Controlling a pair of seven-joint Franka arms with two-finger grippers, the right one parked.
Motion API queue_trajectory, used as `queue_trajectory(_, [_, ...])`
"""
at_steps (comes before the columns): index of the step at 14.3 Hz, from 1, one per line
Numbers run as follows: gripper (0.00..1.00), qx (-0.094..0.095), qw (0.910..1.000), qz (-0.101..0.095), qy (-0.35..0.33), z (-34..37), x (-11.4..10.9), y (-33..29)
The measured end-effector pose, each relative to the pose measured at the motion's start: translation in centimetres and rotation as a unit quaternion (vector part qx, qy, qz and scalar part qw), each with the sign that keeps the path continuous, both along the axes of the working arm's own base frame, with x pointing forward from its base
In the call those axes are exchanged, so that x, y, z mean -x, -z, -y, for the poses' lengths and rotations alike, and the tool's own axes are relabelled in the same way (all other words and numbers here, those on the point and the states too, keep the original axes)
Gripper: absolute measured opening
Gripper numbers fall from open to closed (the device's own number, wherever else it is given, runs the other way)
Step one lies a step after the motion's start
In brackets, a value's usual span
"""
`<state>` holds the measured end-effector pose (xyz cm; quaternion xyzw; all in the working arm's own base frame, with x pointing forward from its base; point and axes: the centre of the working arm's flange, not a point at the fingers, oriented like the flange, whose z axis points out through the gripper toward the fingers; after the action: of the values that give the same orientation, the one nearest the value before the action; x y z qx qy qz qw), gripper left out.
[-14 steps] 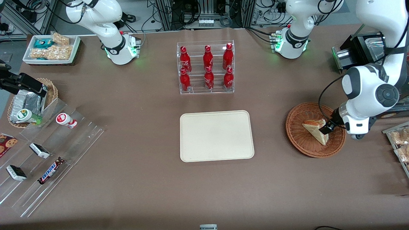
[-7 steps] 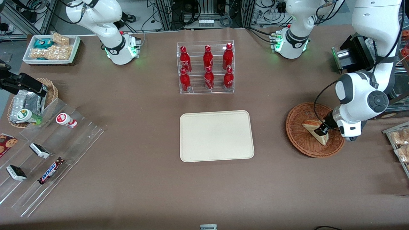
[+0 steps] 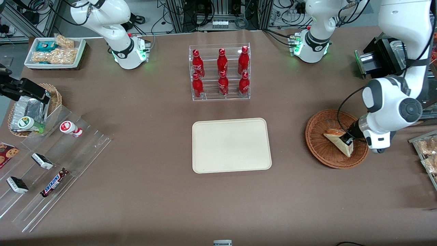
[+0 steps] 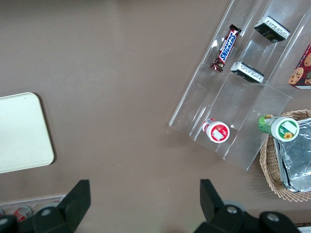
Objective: Place sandwich from basket to tray
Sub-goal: 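Carry the sandwich with the left gripper over the cream tray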
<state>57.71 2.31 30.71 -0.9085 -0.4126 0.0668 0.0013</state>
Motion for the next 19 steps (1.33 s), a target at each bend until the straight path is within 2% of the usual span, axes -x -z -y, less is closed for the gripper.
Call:
queue_trajectory(3, [0.15, 0.004, 0.9993, -0.012, 0.035, 3.8, -1.3, -3.1])
queue_trajectory(5, [0.15, 0.005, 0.9974, -0.01, 0.071, 8.2, -1.3, -3.5])
queue_trajectory(7, [0.15, 0.017, 0.9938, -0.009, 0.11, 13.9, -0.9, -3.5])
queue_trajectory(9, [0.15, 0.025, 0.9876, -0.006, 0.155, 20.2, -0.6, -3.2])
queue_trajectory(14, [0.14, 0.033, 0.9656, 0.005, 0.258, 36.2, -0.3, 0.2])
queue_trajectory(19, [0.14, 0.045, 0.9499, 0.042, 0.306, 44.8, 0.9, 3.5])
